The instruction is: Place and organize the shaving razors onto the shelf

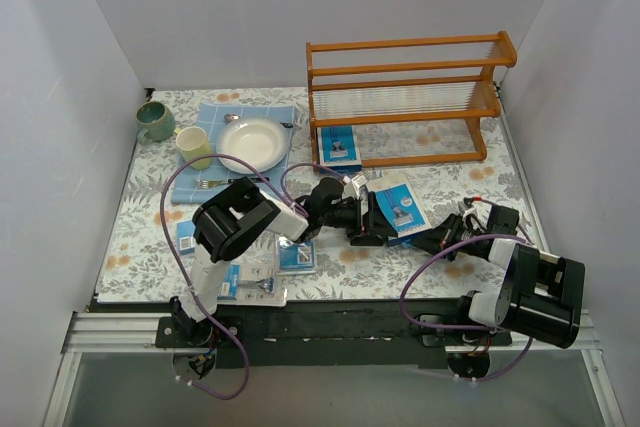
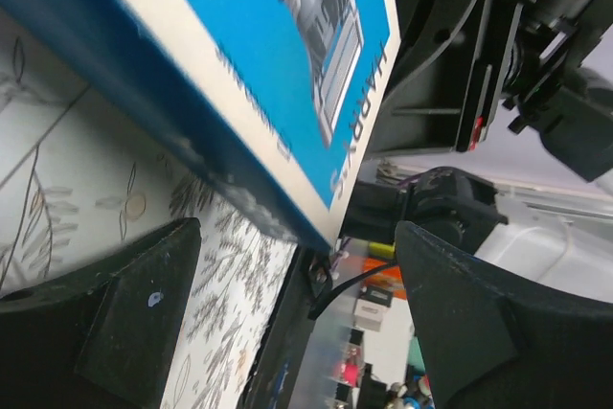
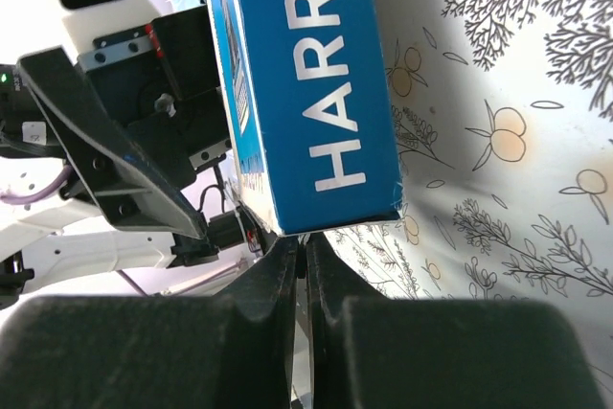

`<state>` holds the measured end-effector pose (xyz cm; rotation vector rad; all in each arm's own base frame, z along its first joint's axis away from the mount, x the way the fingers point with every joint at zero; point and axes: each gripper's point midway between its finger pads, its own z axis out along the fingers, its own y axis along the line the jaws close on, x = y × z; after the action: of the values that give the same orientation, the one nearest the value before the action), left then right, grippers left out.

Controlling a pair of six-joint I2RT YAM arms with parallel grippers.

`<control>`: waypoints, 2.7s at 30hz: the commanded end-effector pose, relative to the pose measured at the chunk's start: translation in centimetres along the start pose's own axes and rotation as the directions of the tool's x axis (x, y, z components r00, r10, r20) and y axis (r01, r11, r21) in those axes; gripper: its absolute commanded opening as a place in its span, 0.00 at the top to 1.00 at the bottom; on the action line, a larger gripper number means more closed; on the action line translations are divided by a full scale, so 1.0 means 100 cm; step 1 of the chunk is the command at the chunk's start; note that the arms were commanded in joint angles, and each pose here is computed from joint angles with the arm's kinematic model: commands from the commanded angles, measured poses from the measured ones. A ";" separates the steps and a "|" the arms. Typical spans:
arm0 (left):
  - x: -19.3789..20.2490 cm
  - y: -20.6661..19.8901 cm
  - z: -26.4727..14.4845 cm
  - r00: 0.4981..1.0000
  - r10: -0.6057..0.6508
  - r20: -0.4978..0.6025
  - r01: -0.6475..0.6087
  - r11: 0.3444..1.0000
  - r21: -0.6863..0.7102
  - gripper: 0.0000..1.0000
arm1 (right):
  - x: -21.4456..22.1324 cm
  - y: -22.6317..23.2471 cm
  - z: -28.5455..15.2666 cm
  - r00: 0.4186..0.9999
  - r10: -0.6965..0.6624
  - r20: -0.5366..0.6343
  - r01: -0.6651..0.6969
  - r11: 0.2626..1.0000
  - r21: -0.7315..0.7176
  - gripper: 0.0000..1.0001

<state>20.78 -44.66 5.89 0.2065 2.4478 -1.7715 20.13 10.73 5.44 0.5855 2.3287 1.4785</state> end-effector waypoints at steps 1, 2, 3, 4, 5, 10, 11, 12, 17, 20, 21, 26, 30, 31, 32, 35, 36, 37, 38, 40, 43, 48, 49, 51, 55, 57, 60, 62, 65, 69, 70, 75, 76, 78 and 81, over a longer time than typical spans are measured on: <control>-0.003 0.012 0.014 0.992 -0.129 0.014 0.129 0.991 -0.017 0.17 | -0.001 0.012 -0.002 1.000 -0.005 -0.011 0.004 0.998 -0.060 0.89; -0.006 0.011 0.018 0.991 -0.134 0.018 0.134 0.991 -0.015 0.18 | 0.000 0.011 -0.001 1.000 -0.002 -0.015 0.002 0.998 -0.055 0.89; -0.007 0.012 0.019 0.990 -0.141 0.021 0.142 0.990 -0.018 0.18 | 0.000 0.010 -0.002 1.000 -0.007 -0.014 0.006 0.999 -0.053 0.88; -0.009 0.012 0.019 0.988 -0.152 0.025 0.153 0.988 -0.018 0.20 | 0.001 0.010 -0.002 1.000 -0.006 -0.015 0.005 0.999 -0.051 0.88; -0.010 0.013 0.020 0.986 -0.161 0.030 0.162 0.987 -0.023 0.24 | 0.001 0.010 -0.002 1.000 -0.012 -0.014 0.011 0.999 -0.051 0.88; -0.009 0.019 0.018 0.981 -0.185 0.052 0.188 0.981 -0.056 0.41 | 0.001 0.002 -0.002 1.000 0.019 -0.001 -0.019 1.000 0.004 0.66; -0.009 0.022 0.018 0.980 -0.189 0.053 0.192 0.979 -0.063 0.46 | 0.001 -0.002 -0.002 1.000 0.027 0.007 -0.027 0.999 0.029 0.55; -0.007 0.025 0.017 0.980 -0.193 0.050 0.196 0.978 -0.070 0.55 | 0.000 -0.003 -0.002 0.999 0.041 0.015 -0.042 0.998 0.040 0.50; -0.004 0.026 0.015 0.984 -0.174 0.033 0.176 0.983 -0.051 0.66 | -0.007 0.000 -0.003 0.998 0.059 0.034 -0.060 0.997 0.042 0.37; -0.005 0.022 0.008 0.986 -0.163 0.031 0.164 0.986 -0.027 0.71 | -0.012 0.001 -0.006 0.996 0.071 0.046 -0.073 0.996 0.043 0.36; -0.005 0.020 0.005 0.987 -0.161 0.022 0.162 0.987 -0.018 0.72 | -0.013 -0.002 -0.006 0.996 0.081 0.047 -0.083 0.995 0.052 0.35; -0.014 0.006 -0.011 0.990 -0.140 0.016 0.140 0.989 0.039 0.75 | -0.010 -0.014 -0.007 0.992 0.113 0.053 -0.117 0.989 0.088 0.33; -0.020 -0.010 -0.013 0.994 -0.112 0.002 0.112 0.991 0.079 0.75 | -0.010 -0.017 -0.005 0.990 0.133 0.056 -0.138 0.987 0.086 0.30; -0.018 -0.012 -0.013 0.994 -0.107 -0.009 0.108 0.991 0.085 0.75 | -0.009 -0.017 -0.005 0.989 0.139 0.054 -0.143 0.986 0.082 0.30; -0.019 -0.013 -0.012 0.995 -0.104 -0.011 0.105 0.990 0.090 0.75 | -0.011 -0.016 -0.004 0.988 0.145 0.057 -0.149 0.986 0.073 0.29; -0.019 -0.012 -0.011 0.995 -0.102 -0.015 0.103 0.991 0.090 0.75 | -0.016 -0.012 -0.002 0.986 0.153 0.062 -0.155 0.987 0.034 0.28; -0.017 -0.012 -0.011 0.995 -0.101 -0.022 0.103 0.991 0.089 0.75 | -0.018 -0.009 -0.001 0.986 0.150 0.068 -0.151 0.988 0.013 0.27; -0.016 -0.012 -0.010 0.995 -0.099 -0.027 0.101 0.991 0.092 0.75 | -0.017 -0.005 0.000 0.985 0.162 0.057 -0.161 0.987 -0.016 0.26; -0.015 -0.013 -0.011 0.995 -0.098 -0.034 0.100 0.990 0.095 0.75 | -0.019 -0.003 0.000 0.985 0.161 0.061 -0.159 0.987 -0.032 0.26; -0.015 -0.016 -0.010 0.996 -0.086 -0.040 0.089 0.991 0.104 0.75 | -0.022 -0.002 0.001 0.985 0.158 0.065 -0.155 0.987 -0.047 0.25; -0.017 -0.022 -0.011 0.996 -0.073 -0.042 0.077 0.991 0.109 0.76 | -0.021 -0.005 0.002 0.985 0.159 0.061 -0.157 0.987 -0.043 0.24; -0.015 -0.026 -0.011 0.997 -0.059 -0.058 0.065 0.992 0.113 0.76 | -0.022 -0.006 0.002 0.987 0.150 0.063 -0.147 0.988 -0.045 0.26; -0.015 -0.026 -0.011 0.996 -0.058 -0.060 0.065 0.991 0.113 0.76 | -0.022 -0.005 0.002 0.989 0.130 0.064 -0.127 0.991 -0.047 0.29; -0.015 -0.023 -0.009 0.996 -0.065 -0.062 0.072 0.992 0.104 0.74 | -0.024 -0.004 0.002 0.992 0.103 0.068 -0.099 0.994 -0.053 0.39; -0.020 -0.019 -0.007 0.997 -0.060 -0.041 0.062 0.996 0.059 0.57 | -0.030 0.001 0.000 0.997 0.033 0.073 -0.029 0.998 -0.056 0.68; -0.022 -0.025 -0.009 0.999 0.013 -0.041 -0.011 0.998 0.056 0.47 | -0.037 0.007 -0.003 0.997 0.000 0.082 0.004 0.998 -0.059 0.72; -0.018 -0.043 -0.020 0.988 0.145 -0.058 -0.141 0.988 0.067 0.41 | -0.053 0.017 -0.009 0.992 -0.047 0.118 0.055 0.996 -0.067 0.78; -0.012 -0.045 -0.028 0.966 0.251 -0.066 -0.247 0.967 0.068 0.40 | -0.062 0.019 -0.013 0.988 -0.051 0.145 0.060 0.996 -0.062 0.79; 0.007 -0.050 -0.047 0.927 0.349 -0.135 -0.340 0.937 0.084 0.39 | -0.082 0.024 -0.024 0.979 -0.051 0.199 0.067 0.995 -0.071 0.80; 0.013 -0.035 -0.062 0.907 0.376 -0.188 -0.381 0.924 0.008 0.38 | -0.101 0.031 -0.035 0.969 -0.060 0.240 0.088 0.990 -0.108 0.82; 0.014 -0.034 -0.063 0.900 0.389 -0.198 -0.395 0.919 0.010 0.38 | -0.105 0.033 -0.038 0.967 -0.061 0.247 0.091 0.990 -0.111 0.83; 0.004 -0.033 -0.067 0.872 0.434 -0.226 -0.448 0.894 -0.012 0.38 | -0.129 0.037 -0.049 0.948 -0.058 0.312 0.099 0.988 -0.118 0.82; 0.000 -0.037 -0.067 0.867 0.446 -0.221 -0.459 0.888 -0.011 0.39 | -0.137 0.038 -0.051 0.942 -0.056 0.331 0.100 0.988 -0.117 0.82; -0.004 -0.035 -0.070 0.865 0.450 -0.222 -0.466 0.884 -0.024 0.40 | -0.154 0.038 -0.055 0.928 -0.060 0.367 0.106 0.989 -0.104 0.82; -0.007 -0.033 -0.073 0.858 0.459 -0.228 -0.480 0.876 -0.043 0.40 | -0.183 0.039 -0.063 0.904 -0.083 0.420 0.124 0.990 -0.072 0.80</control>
<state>20.07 -39.40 10.48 0.8744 2.3611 -1.5300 29.88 1.21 9.62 0.7583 2.0063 1.3537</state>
